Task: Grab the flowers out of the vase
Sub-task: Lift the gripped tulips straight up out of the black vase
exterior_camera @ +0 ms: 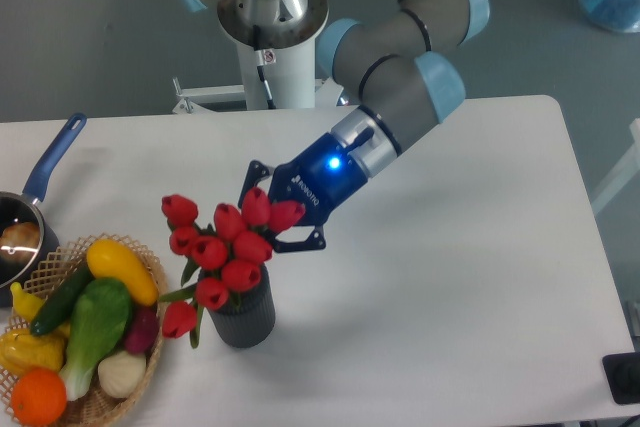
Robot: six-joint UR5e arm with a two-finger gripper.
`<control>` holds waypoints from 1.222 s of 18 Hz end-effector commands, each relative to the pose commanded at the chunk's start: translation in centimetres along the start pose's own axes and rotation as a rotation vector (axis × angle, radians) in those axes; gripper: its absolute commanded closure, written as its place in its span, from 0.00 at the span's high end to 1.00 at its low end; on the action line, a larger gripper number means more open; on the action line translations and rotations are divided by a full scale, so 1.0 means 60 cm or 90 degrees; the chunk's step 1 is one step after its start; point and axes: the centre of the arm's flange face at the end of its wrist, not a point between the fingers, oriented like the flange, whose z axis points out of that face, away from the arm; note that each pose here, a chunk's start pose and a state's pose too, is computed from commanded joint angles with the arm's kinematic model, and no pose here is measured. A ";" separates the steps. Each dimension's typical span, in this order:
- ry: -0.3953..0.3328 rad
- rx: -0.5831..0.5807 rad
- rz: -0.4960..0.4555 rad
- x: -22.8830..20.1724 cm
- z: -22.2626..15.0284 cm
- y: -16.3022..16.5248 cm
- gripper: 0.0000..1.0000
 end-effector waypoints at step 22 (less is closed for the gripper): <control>-0.087 0.102 0.031 -0.030 -0.209 -0.114 0.00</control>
